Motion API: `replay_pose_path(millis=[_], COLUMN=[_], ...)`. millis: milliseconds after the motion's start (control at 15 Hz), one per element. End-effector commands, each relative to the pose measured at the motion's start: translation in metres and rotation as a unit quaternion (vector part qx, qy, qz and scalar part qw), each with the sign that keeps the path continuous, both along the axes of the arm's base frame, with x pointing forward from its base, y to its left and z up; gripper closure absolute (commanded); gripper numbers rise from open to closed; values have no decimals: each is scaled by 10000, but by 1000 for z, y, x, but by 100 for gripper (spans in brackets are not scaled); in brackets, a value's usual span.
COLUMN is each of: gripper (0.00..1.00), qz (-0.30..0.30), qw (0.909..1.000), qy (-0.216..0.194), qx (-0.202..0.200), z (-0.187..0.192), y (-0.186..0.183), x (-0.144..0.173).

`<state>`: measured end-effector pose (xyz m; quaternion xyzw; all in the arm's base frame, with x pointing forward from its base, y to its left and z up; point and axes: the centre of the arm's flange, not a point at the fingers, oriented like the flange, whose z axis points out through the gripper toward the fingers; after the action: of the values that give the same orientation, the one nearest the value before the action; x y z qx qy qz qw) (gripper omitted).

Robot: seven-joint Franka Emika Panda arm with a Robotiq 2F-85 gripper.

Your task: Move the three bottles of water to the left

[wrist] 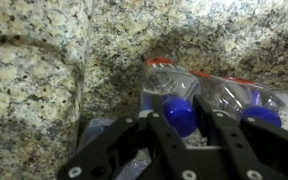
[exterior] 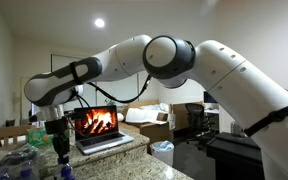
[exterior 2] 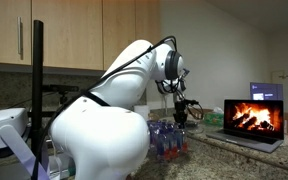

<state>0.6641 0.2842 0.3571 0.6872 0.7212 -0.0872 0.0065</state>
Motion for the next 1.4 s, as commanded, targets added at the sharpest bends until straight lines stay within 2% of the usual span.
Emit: replay_pose_path(millis=[0, 867, 1333], gripper=[85, 85, 85], qz=[-35, -290, -293], qw=[9998, 9964, 9972], qy=[-157, -694, -538], qx=[95, 399, 430], z=[-6, 17, 9], y=[-8, -21, -29], x=[-29, -60, -63])
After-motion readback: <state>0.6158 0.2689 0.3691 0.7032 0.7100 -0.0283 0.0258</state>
